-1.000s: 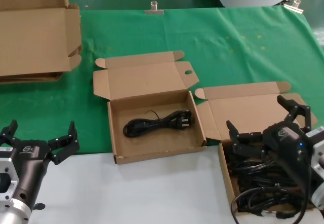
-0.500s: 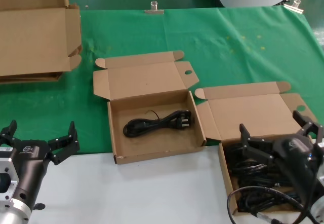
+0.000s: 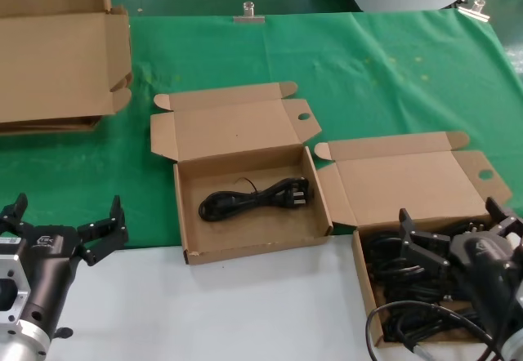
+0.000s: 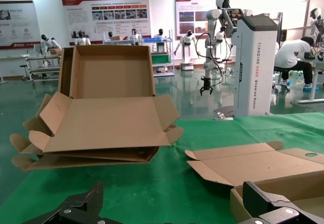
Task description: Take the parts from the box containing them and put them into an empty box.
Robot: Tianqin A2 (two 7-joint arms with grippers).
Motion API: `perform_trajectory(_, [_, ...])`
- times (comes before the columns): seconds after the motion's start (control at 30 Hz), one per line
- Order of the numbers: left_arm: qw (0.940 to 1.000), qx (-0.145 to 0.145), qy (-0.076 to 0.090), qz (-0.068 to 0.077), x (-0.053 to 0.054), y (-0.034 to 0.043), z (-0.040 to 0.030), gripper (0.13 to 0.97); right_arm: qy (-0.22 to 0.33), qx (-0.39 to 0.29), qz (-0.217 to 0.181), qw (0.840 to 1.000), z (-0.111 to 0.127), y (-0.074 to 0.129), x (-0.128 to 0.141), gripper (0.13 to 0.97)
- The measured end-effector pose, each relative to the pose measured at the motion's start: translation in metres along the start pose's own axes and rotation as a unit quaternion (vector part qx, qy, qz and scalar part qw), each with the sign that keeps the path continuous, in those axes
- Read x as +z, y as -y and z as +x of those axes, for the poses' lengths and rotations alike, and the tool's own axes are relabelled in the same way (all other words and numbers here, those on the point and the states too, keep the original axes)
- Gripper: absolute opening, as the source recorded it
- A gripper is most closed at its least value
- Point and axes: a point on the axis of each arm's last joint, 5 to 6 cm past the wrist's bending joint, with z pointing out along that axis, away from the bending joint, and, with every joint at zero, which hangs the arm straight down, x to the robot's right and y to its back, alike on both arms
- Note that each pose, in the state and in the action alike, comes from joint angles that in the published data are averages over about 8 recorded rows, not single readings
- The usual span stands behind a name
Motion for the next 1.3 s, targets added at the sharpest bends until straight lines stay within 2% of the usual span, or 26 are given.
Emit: perform_trajectory(1.3, [1.0000, 0.000, 0.000, 0.000, 0.0000, 0.0000, 0.0000, 0.966, 0.000, 0.000, 0.000, 1.000, 0.0000, -0.0001, 0.0000, 0.966])
